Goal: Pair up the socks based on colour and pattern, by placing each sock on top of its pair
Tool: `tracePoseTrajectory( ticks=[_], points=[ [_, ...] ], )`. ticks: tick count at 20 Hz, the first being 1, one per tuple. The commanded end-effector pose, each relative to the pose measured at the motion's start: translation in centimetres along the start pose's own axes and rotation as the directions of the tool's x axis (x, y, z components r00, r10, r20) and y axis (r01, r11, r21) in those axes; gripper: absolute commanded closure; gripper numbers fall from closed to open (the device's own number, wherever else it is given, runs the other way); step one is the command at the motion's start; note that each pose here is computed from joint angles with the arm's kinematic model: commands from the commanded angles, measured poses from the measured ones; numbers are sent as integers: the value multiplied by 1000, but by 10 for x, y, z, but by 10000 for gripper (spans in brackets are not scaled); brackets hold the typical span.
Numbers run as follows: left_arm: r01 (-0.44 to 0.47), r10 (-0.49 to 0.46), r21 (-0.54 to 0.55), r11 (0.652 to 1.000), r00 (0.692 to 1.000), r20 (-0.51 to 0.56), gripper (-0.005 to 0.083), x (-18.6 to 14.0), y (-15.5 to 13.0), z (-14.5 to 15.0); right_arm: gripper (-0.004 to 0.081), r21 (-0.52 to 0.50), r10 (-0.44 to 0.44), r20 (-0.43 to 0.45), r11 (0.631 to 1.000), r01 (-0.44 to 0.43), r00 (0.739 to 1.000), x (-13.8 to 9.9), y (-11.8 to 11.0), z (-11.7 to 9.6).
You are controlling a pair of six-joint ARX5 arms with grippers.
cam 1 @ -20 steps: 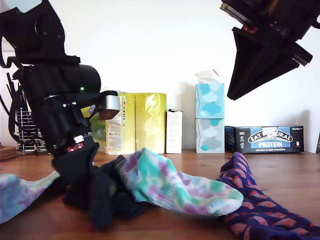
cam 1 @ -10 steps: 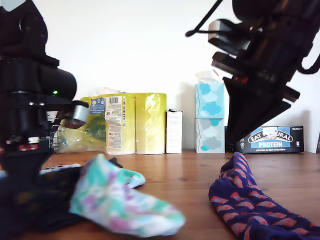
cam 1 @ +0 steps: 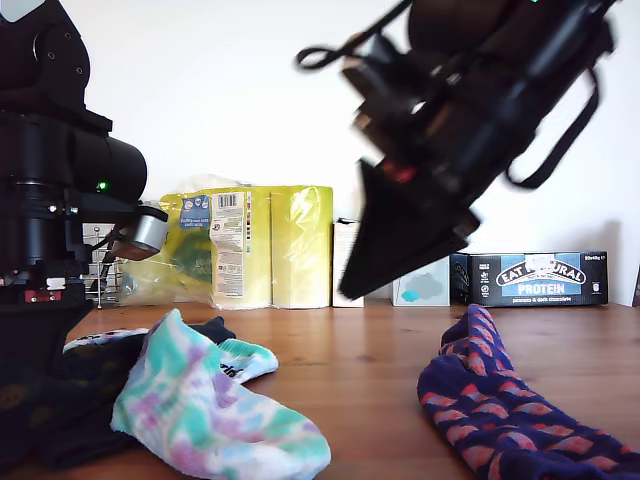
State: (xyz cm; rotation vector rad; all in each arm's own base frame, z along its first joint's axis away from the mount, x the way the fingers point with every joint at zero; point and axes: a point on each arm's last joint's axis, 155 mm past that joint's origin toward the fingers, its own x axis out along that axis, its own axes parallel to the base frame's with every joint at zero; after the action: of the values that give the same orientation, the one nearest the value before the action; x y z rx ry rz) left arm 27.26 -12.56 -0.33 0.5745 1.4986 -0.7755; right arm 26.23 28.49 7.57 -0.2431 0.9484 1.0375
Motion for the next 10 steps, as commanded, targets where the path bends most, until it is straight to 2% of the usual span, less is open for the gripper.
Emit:
tracePoseTrajectory(
  ticks=[1, 3, 4, 6, 7, 9, 10],
  points=[
    [16, -16, 1, 1000, 1000, -4, 793, 7, -5, -3, 782, -13, 18, -8, 1000, -18, 1000, 14, 3, -5],
    [41, -41, 2, 999, 999, 11, 793, 6, -10, 0, 769, -11, 45, -38, 999, -46, 998, 25, 9, -13],
    [54, -54, 6, 999, 998, 28, 793, 3, -13, 3, 721, -5, 81, -50, 997, -81, 995, 27, 15, -16],
    [60, -61, 14, 998, 995, 78, 792, -8, -16, 12, 528, 12, 173, -69, 985, -172, 983, 25, 35, -22],
    [49, -51, 18, 999, 994, 98, 788, -15, -16, 14, 479, 27, 205, -83, 979, -203, 975, 24, 41, -26],
    [27, -30, 24, 999, 989, 147, 758, -32, -16, 20, 469, 74, 234, -144, 971, -225, 961, 20, 47, -42],
    [16, -19, 22, 1000, 985, 174, 707, -40, -16, 23, 459, 93, 241, -173, 969, -228, 955, 19, 50, -50]
  ],
)
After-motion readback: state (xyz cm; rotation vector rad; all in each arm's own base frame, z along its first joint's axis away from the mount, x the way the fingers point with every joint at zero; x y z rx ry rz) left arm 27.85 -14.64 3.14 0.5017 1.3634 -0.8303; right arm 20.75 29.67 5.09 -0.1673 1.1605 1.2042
